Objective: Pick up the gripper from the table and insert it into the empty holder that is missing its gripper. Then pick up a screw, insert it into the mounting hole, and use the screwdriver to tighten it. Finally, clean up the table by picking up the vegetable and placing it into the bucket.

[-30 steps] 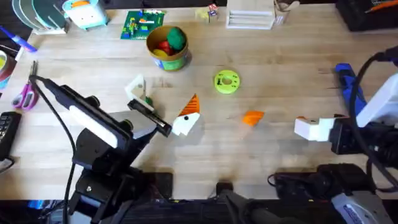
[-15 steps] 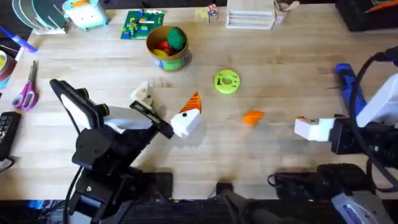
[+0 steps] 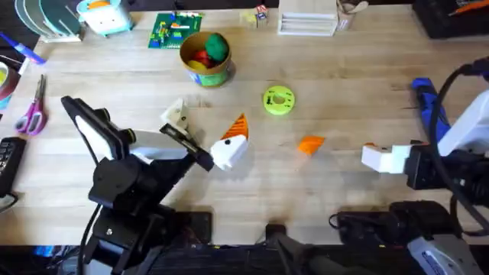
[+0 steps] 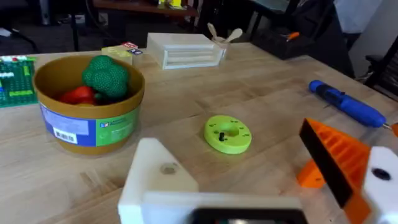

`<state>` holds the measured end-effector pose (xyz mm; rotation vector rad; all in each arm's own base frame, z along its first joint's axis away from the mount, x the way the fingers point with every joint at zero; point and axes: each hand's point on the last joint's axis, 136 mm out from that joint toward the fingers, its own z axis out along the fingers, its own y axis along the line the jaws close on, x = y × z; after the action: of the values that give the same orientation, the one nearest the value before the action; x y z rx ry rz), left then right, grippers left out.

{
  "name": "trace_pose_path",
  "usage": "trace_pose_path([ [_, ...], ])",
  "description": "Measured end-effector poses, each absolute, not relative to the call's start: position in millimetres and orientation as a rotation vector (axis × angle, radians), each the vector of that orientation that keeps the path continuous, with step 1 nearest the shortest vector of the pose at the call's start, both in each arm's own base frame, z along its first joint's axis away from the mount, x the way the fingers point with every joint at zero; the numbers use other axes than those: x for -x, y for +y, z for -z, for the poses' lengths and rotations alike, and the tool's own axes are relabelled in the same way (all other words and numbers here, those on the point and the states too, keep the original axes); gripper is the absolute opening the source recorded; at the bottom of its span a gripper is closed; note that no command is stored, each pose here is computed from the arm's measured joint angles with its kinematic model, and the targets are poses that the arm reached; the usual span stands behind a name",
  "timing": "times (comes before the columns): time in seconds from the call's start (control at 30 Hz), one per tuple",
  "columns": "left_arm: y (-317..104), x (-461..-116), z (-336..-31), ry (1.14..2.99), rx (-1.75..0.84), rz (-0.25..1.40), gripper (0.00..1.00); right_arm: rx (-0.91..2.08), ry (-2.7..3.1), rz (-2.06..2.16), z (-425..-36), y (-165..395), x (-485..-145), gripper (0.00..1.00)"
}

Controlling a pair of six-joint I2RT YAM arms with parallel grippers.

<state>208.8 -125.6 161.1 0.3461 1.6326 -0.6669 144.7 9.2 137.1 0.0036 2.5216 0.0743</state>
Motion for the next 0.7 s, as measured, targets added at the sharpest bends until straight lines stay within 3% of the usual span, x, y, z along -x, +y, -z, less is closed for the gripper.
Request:
trace_pose_path([
  [0.2, -126, -209, -161, 1.630, -0.354, 0.660, 0.992, -0.003, 2.517, -0.074, -138, 9, -146, 0.991],
  [0.43, -126, -209, -161, 1.629, -0.357, 0.658, 0.993, 0.005, 2.314, -0.076, -171, 10, -183, 0.992],
  [0.7, -126, -208, -161, 1.629, -0.358, 0.659, 0.992, -0.109, 2.214, -0.137, -190, 10, -198, 0.992],
])
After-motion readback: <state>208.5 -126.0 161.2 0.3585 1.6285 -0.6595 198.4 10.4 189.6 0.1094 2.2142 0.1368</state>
